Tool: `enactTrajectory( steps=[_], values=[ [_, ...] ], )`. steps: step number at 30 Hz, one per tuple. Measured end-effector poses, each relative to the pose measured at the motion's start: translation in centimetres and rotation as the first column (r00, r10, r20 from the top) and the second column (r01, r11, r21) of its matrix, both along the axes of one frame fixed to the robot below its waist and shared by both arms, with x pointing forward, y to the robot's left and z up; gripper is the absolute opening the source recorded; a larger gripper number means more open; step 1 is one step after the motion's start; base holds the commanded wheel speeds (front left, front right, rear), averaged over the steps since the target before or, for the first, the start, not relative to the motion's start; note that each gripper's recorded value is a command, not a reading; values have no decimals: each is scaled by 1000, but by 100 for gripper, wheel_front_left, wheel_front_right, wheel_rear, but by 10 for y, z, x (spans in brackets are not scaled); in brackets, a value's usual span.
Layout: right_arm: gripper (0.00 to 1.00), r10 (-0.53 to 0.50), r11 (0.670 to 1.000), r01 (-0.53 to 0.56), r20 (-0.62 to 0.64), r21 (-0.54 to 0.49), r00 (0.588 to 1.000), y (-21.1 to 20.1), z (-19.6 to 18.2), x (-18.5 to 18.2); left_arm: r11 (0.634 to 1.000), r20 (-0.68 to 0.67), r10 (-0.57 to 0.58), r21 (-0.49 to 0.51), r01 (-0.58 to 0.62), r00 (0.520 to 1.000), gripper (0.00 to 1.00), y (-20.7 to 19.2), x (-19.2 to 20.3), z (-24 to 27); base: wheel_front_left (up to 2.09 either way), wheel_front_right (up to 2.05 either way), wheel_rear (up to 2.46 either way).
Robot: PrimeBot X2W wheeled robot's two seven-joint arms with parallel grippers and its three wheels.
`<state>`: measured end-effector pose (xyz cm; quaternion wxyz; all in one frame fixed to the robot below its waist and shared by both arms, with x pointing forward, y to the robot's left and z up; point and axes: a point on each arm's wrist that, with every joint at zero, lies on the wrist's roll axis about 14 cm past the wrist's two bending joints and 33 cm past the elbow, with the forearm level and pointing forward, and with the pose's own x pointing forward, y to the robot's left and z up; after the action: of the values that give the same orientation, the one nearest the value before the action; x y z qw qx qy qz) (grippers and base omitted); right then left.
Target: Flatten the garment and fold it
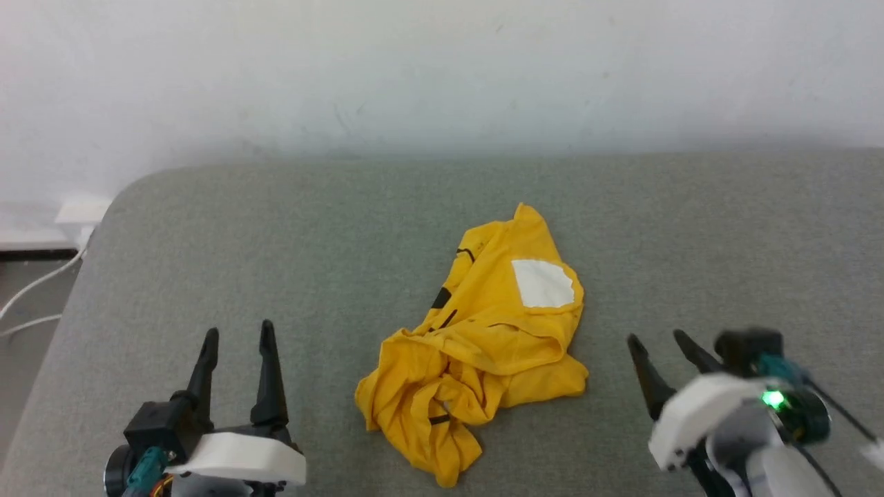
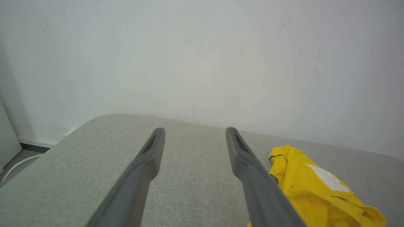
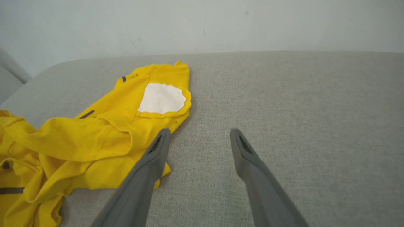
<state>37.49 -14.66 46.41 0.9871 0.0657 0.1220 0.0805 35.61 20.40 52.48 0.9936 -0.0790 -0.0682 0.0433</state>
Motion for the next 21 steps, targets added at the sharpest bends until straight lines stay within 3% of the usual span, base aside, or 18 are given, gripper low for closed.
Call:
enactTrajectory(
  steps=[11,14,17,18,19,20,21],
  values=[
    [100,169,985,-169,-332,30,928,43,-38,73,1000,13,-6,-23,6,1000,100,-5,19,3,0,0,0],
    [100,219,973,-227,-426,34,878,61,-54,76,1000,5,7,-25,-7,1000,100,-1,21,0,0,0,0],
    [100,262,959,-278,-544,54,797,77,-78,64,999,-12,24,-26,-25,1000,100,4,20,-5,0,0,0],
    [56,272,955,-290,-580,64,768,81,-85,60,999,-18,31,-25,-31,999,100,6,19,-7,0,0,0],
    [40,277,952,-297,-603,70,748,82,-88,59,999,-22,32,-25,-33,999,100,7,18,-8,0,0,0],
    [12,283,951,-299,-615,80,736,84,-88,61,999,-27,36,-25,-37,999,100,9,18,-10,0,0,0],
    [0,289,950,-299,-619,91,730,86,-88,62,999,-31,41,-26,-42,999,100,10,17,-11,0,0,0]
  ],
)
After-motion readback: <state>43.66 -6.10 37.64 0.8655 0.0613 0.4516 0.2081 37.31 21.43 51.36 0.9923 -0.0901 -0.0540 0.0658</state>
